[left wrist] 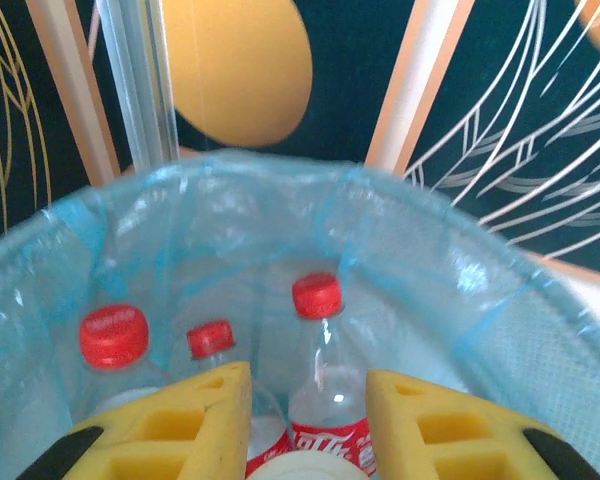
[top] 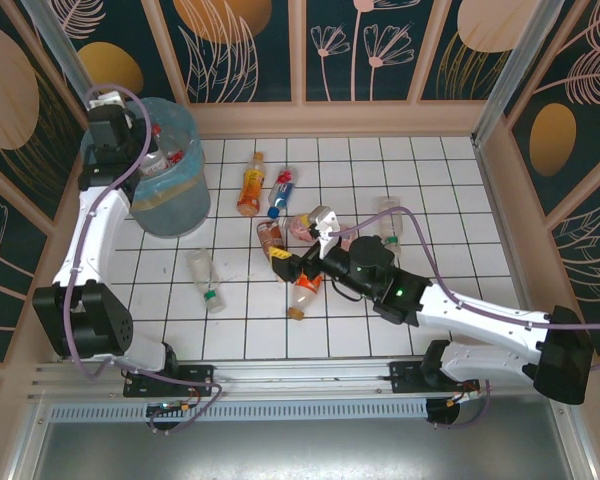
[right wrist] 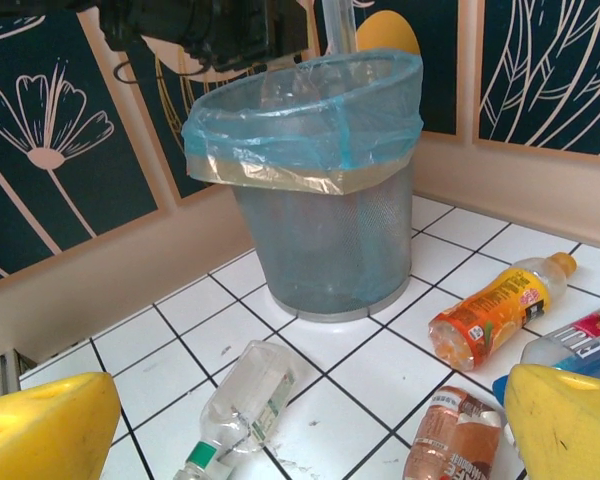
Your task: Put the plastic bottles in the bin
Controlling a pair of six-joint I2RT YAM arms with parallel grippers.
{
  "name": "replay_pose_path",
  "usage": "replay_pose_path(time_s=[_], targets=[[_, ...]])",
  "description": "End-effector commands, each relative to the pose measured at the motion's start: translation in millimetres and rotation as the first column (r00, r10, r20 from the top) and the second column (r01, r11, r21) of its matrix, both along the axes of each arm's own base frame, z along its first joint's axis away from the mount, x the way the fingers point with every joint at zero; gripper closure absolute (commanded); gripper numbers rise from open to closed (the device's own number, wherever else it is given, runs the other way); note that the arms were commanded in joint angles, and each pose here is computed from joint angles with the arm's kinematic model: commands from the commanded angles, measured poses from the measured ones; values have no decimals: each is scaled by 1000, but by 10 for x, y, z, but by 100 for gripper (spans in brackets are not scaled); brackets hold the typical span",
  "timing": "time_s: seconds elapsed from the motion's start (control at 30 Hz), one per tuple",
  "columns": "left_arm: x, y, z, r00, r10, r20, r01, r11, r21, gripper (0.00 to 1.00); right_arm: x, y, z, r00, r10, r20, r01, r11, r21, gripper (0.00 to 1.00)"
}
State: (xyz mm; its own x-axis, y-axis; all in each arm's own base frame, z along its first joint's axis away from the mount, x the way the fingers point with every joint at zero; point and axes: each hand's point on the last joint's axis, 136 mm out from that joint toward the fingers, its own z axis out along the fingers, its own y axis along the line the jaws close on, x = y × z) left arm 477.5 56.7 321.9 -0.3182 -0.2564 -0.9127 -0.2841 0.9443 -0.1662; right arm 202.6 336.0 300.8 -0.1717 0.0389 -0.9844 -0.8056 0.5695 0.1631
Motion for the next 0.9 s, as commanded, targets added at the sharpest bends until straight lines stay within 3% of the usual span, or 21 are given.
replay_pose_path(time_s=[0.0, 0.17, 0.5, 0.73, 0.87], targets=[[84, -72, -233, 998, -46, -35, 45, 999, -6, 100, 14, 23, 69, 1000, -14, 20, 13, 1000, 21, 1], [163, -70, -582, 991, -54, -122, 54, 999, -2, 100, 60, 50, -70, 1000, -30, 4, 30, 999, -10, 1], [173, -97, -962, 974, -75, -212, 73, 997, -17, 97, 35, -14, -82, 999, -39, -32, 40, 998, 39, 1], [217, -39, -1387, 945, -54, -323, 42, 998, -44, 100, 43, -148, -69, 996, -78, -51, 82, 994, 71, 1], [233, 10, -1394, 949, -43, -311, 24, 998, -65, 100, 35, -208, -52, 994, -89, -59, 95, 990, 100, 1]])
